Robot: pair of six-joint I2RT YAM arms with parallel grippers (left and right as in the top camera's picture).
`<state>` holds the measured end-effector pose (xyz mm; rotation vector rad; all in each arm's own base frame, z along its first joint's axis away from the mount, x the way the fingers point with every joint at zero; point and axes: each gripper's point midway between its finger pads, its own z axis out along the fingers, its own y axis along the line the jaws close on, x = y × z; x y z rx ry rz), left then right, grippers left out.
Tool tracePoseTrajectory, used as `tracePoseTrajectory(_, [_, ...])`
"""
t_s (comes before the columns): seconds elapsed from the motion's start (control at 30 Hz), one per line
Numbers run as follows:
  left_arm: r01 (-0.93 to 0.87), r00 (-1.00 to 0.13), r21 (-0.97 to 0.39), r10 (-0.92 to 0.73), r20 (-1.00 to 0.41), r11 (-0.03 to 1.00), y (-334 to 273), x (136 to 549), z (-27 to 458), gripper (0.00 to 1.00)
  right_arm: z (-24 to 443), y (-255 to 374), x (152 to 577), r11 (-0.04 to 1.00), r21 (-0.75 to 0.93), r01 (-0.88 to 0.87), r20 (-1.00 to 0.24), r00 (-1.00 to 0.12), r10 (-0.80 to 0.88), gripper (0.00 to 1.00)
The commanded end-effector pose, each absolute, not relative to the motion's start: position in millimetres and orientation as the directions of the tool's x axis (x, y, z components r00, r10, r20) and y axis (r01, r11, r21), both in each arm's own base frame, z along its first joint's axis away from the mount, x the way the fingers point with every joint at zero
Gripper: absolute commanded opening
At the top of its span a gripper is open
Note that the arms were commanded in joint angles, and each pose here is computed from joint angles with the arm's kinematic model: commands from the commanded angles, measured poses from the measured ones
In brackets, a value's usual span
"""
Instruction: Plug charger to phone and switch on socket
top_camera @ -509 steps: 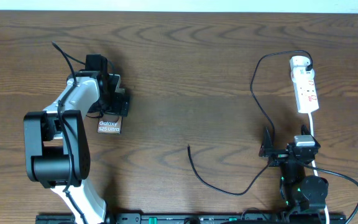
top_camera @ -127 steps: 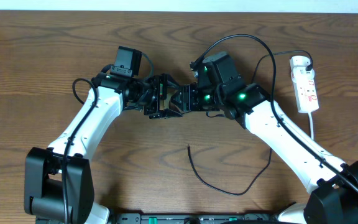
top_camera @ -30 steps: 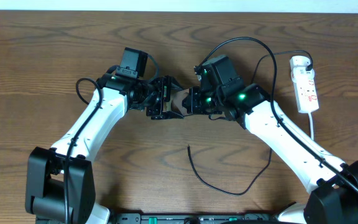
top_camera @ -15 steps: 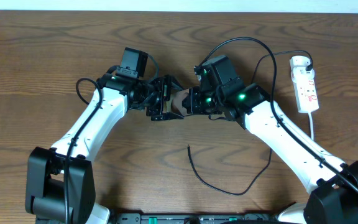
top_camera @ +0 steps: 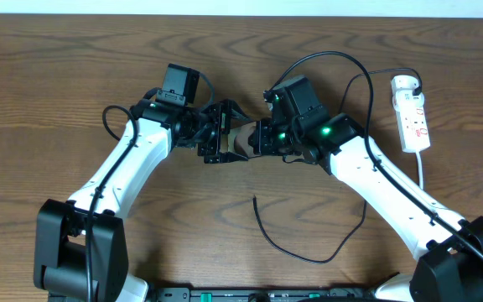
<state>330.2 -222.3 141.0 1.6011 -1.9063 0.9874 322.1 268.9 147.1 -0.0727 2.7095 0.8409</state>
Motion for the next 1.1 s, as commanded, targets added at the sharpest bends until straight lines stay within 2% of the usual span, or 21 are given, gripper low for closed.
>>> tracePoseTrajectory(0.0, [-0.962, -0.249, -0.262, -0.626, 0.739, 0.073, -223, 330, 151, 0.84, 147, 265, 328, 0.84, 0.524, -0.143, -0.328, -0.944, 0.044, 0.01])
tracePoseTrajectory(0.37, [-0.952, -0.265, -0.301, -0.635, 0.726, 0.054, -205, 341, 152, 0.86, 144, 209, 367, 0.885, 0.466, -0.004, -0.369, -0.91, 0.19, 0.01])
tracePoseTrajectory(0.43, [-0.94, -0.296, -0.336, -0.635, 0.713, 0.061, -200, 346, 153, 0.86, 144, 194, 376, 0.881, 0.47, 0.05, -0.364, -0.899, 0.245, 0.01])
tracePoseTrajectory(0.5, [-0.897, -0.389, -0.432, -0.63, 0.672, 0.093, -194, 357, 157, 0.86, 144, 179, 384, 0.864, 0.487, 0.128, -0.341, -0.883, 0.323, 0.01])
tracePoseTrajectory(0.6, [-0.756, -0.584, -0.633, -0.608, 0.537, 0.168, -188, 380, 169, 0.86, 147, 161, 393, 0.797, 0.544, 0.26, -0.272, -0.845, 0.461, 0.01])
tracePoseTrajectory(0.67, [-0.582, -0.728, -0.778, -0.578, 0.369, 0.237, -186, 398, 182, 0.86, 151, 157, 399, 0.733, 0.6, 0.322, -0.215, -0.817, 0.535, 0.01])
tracePoseTrajectory(0.73, [-0.376, -0.819, -0.88, -0.548, 0.17, 0.29, -185, 417, 201, 0.86, 159, 155, 406, 0.651, 0.657, 0.38, -0.152, -0.779, 0.608, 0.01])
tracePoseTrajectory(0.83, [-0.193, -0.836, -0.928, -0.549, -0.015, 0.318, -184, 438, 222, 0.86, 175, 161, 419, 0.535, 0.74, 0.407, -0.077, -0.739, 0.67, 0.01])
tracePoseTrajectory(0.9, [-0.129, -0.821, -0.937, -0.565, -0.082, 0.324, -182, 447, 232, 0.86, 191, 170, 429, 0.475, 0.796, 0.376, -0.061, -0.73, 0.68, 0.01])
tracePoseTrajectory(1.07, [-0.018, -0.769, -0.946, -0.609, -0.194, 0.324, -176, 465, 252, 0.86, 254, 196, 456, 0.315, 0.933, 0.174, -0.095, -0.726, 0.681, 0.01])
